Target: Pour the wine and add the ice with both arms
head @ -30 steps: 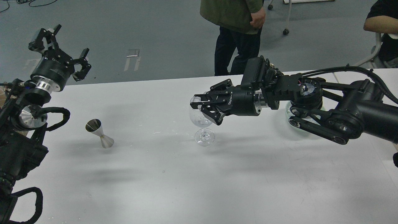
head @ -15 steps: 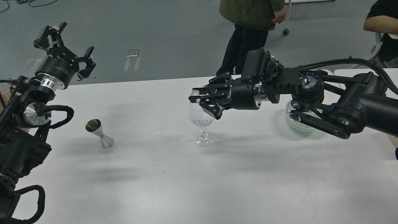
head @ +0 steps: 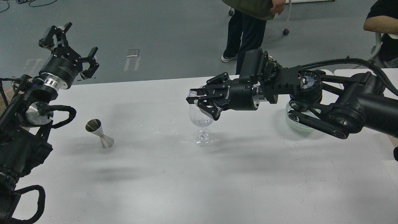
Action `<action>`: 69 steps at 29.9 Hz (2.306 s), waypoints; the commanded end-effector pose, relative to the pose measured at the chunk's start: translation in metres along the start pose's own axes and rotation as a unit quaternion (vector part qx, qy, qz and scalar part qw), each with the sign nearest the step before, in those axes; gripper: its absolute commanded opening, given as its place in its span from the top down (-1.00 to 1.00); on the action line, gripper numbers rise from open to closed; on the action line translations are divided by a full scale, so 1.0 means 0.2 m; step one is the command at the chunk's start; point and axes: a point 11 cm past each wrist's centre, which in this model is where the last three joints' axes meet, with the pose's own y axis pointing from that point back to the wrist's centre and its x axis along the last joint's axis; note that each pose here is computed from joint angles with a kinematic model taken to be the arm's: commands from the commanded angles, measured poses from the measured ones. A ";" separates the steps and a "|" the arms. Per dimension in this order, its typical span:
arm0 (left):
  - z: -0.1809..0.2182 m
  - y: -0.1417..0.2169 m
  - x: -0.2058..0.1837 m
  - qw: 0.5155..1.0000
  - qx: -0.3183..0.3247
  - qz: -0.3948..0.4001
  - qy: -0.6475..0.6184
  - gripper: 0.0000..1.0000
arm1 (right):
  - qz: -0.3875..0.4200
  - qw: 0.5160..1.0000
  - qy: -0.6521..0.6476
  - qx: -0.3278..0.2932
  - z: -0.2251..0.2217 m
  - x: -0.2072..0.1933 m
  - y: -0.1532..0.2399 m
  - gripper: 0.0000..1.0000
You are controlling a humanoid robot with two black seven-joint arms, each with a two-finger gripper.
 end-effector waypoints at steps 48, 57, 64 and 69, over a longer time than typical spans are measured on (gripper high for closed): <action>0.03 -0.01 0.00 1.000 -0.003 -0.002 -0.004 -0.95 | 0.082 0.995 -0.033 -0.045 0.15 0.22 0.11 -0.89; 0.04 -0.02 -0.01 1.000 -0.005 -0.002 -0.003 -0.96 | 0.225 0.948 -0.194 -0.120 0.45 0.42 0.31 -1.00; 0.07 -0.04 -0.03 1.000 -0.013 -0.005 0.002 -0.96 | 0.319 0.880 -0.313 -0.157 0.65 0.45 0.44 -1.00; 0.13 -0.08 -0.06 1.000 -0.029 -0.012 0.004 -0.96 | 0.354 0.848 -0.352 -0.180 0.73 0.44 0.51 -1.00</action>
